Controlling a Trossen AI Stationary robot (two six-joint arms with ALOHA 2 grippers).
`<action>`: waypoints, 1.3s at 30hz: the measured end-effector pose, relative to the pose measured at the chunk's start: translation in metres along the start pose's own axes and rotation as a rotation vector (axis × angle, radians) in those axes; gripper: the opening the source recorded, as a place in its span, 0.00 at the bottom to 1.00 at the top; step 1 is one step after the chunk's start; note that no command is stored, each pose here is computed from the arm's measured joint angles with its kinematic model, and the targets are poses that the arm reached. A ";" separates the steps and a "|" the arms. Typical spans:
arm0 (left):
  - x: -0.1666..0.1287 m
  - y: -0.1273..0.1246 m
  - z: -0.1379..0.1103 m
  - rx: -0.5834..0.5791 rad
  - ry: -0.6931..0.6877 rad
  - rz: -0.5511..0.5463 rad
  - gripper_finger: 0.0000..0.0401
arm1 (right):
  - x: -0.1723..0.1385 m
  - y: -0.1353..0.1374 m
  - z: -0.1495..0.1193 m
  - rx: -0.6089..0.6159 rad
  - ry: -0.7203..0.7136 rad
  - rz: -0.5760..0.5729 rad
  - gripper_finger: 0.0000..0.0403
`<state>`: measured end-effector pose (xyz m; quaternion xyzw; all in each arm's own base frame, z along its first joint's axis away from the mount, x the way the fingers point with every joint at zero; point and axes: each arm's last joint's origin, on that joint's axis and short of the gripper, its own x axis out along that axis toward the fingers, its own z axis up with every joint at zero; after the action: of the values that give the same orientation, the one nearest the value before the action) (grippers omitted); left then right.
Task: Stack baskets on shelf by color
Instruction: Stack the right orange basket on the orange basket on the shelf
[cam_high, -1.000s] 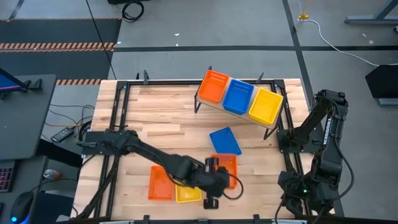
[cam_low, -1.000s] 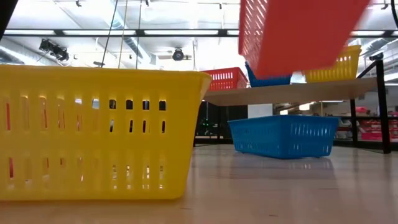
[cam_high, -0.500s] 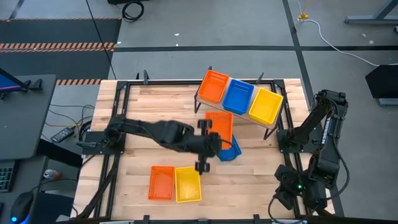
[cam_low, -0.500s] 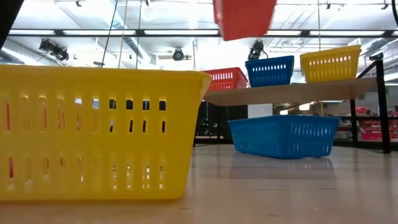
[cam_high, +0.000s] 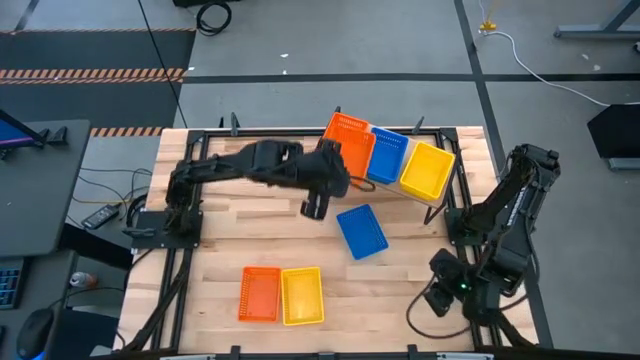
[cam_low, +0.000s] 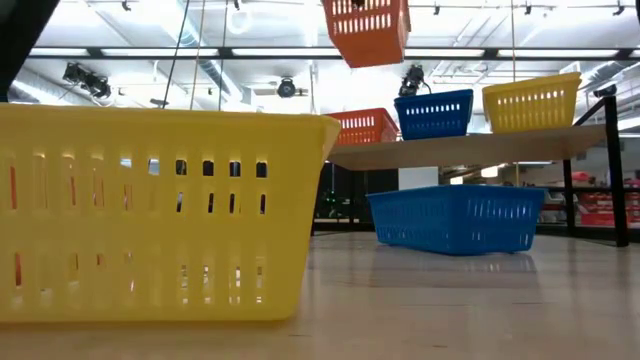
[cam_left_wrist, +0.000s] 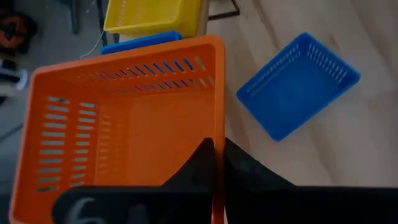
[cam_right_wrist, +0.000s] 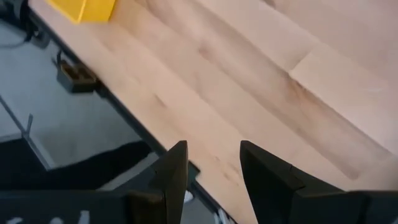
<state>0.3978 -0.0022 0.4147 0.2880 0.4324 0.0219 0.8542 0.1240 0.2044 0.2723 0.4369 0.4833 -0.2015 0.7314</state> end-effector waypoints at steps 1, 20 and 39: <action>0.002 0.007 -0.003 0.019 0.000 0.001 0.03 | 0.001 0.001 0.003 0.012 -0.006 -0.002 0.38; 0.027 0.085 -0.057 0.206 -0.055 -0.083 0.03 | 0.014 0.017 0.046 0.191 -0.079 0.016 0.38; 0.072 0.098 -0.082 0.170 0.040 -0.146 0.03 | 0.015 0.022 0.046 0.187 -0.068 0.060 0.38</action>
<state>0.4019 0.1388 0.3748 0.3266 0.4694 -0.0716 0.8173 0.1711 0.1795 0.2761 0.5105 0.4238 -0.2384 0.7092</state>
